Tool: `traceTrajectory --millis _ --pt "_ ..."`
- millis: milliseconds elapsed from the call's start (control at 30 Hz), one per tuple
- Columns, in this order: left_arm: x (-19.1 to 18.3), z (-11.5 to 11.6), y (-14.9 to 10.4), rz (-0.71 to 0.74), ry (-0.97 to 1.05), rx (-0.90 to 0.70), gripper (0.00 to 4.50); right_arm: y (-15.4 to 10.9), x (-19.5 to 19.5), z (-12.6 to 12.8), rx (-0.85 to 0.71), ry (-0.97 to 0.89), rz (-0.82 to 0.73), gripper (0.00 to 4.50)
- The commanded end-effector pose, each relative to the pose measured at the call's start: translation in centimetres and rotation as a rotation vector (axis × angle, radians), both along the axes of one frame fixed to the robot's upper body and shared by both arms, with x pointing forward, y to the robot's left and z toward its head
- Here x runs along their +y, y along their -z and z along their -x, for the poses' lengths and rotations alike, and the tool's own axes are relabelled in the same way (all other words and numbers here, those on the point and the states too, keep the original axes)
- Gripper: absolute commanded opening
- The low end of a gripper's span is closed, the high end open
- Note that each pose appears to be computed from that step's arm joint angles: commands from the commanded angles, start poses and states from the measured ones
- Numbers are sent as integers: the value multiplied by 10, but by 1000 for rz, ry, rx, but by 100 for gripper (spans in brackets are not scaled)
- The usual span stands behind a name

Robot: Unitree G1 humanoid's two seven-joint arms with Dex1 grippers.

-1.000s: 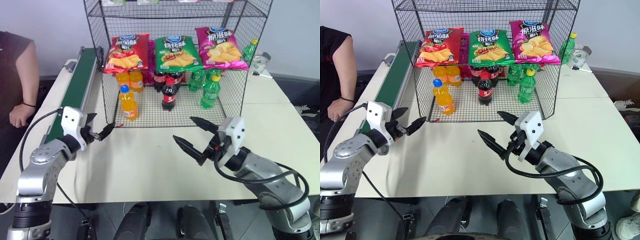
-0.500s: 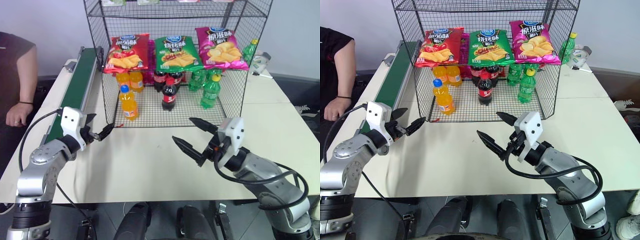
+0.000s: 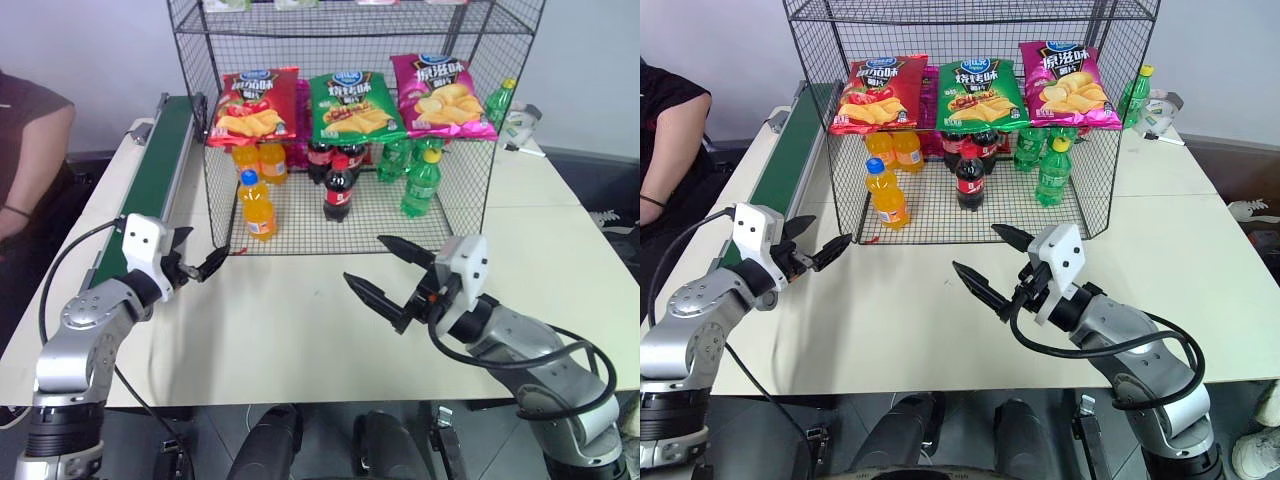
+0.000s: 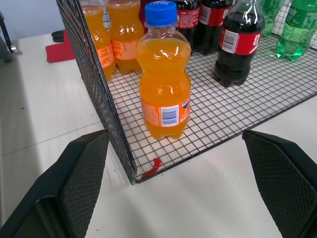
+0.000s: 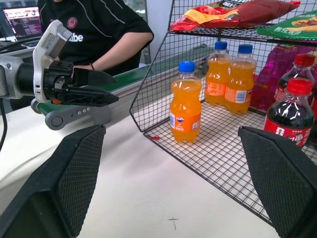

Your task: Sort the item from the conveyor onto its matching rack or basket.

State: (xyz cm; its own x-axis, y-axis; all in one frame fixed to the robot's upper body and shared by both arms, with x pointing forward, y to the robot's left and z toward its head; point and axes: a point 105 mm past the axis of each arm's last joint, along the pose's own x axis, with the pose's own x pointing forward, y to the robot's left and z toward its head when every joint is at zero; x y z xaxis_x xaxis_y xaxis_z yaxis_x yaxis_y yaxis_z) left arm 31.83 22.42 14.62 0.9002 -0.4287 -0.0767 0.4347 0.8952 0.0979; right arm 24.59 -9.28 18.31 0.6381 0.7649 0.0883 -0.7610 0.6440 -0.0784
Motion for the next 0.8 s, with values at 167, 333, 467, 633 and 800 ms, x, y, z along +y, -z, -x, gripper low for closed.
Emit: traceTrajectory --millis 167,333,467,633,800 --pt "0 -1 -11 -11 -17 -60 445 -10 5 4 -43 -32 -21 450" --pt "2 -2 -11 -15 -28 -62 445 -9 5 5 -40 -33 -23 450" --pt "4 -3 -12 -19 -51 -71 445 -9 4 5 -38 -35 -27 450" --pt "5 -4 -12 -17 -68 -66 445 -7 5 4 -35 -37 -29 450" --pt "7 -2 -12 -19 -76 -70 445 -4 4 3 -30 -44 -32 450"
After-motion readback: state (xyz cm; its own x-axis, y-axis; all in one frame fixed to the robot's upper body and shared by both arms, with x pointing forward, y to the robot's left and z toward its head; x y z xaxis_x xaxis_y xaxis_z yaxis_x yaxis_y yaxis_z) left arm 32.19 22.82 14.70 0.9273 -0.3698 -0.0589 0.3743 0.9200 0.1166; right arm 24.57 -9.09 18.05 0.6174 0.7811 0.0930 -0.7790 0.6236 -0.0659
